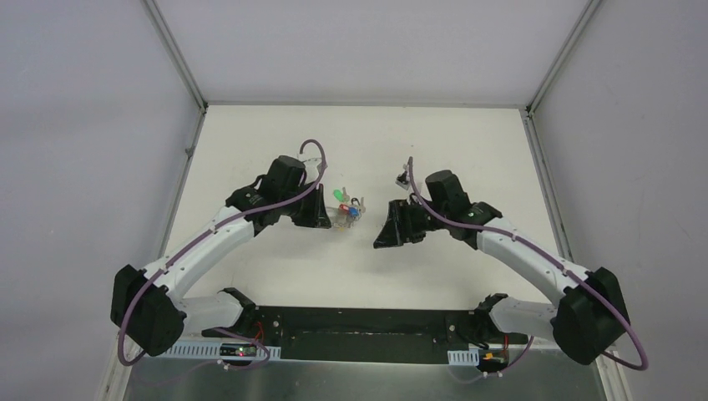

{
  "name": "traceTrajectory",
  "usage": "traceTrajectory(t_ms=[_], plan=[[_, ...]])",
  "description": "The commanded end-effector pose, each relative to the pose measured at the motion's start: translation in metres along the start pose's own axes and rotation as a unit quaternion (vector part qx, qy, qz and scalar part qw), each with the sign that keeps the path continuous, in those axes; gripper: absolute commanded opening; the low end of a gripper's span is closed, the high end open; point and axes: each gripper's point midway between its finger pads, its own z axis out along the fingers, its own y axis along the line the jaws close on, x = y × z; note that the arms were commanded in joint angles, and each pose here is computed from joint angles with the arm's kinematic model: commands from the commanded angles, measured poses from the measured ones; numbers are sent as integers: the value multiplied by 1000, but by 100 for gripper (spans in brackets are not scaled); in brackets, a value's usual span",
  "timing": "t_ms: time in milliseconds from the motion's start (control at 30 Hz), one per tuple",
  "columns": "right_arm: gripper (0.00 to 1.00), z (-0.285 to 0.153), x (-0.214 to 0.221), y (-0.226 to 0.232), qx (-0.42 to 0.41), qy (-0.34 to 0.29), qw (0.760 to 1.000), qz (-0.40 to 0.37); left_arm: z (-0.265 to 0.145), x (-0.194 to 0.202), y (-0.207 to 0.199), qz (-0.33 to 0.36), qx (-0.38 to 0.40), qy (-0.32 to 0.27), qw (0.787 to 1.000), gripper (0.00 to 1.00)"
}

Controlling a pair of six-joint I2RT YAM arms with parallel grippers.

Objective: Put the keys on the keyring

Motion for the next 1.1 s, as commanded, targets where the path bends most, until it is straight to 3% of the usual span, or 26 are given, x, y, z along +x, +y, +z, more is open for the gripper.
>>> traceTrajectory(t_ms=[0, 133, 267, 467, 733, 1067], plan=[[70, -26, -38, 34, -28, -80, 990, -109, -37, -20, -30, 78, 63, -27, 995, 0], [70, -46, -53, 64, -70, -141, 968, -195, -61, -30, -55, 124, 116, -55, 984, 0], [69, -62, -57, 89, -121, -193, 930, -287, -78, -34, -76, 161, 164, -70, 971, 0], [61, -81, -55, 116, -169, -240, 882, -368, -85, -33, -108, 198, 230, -75, 950, 0], [44, -79, -50, 120, -191, -231, 878, -373, -79, -32, -153, 301, 269, -127, 906, 0], [34, -73, -32, 116, -221, -219, 869, -386, -79, -35, -172, 342, 295, -210, 867, 0]])
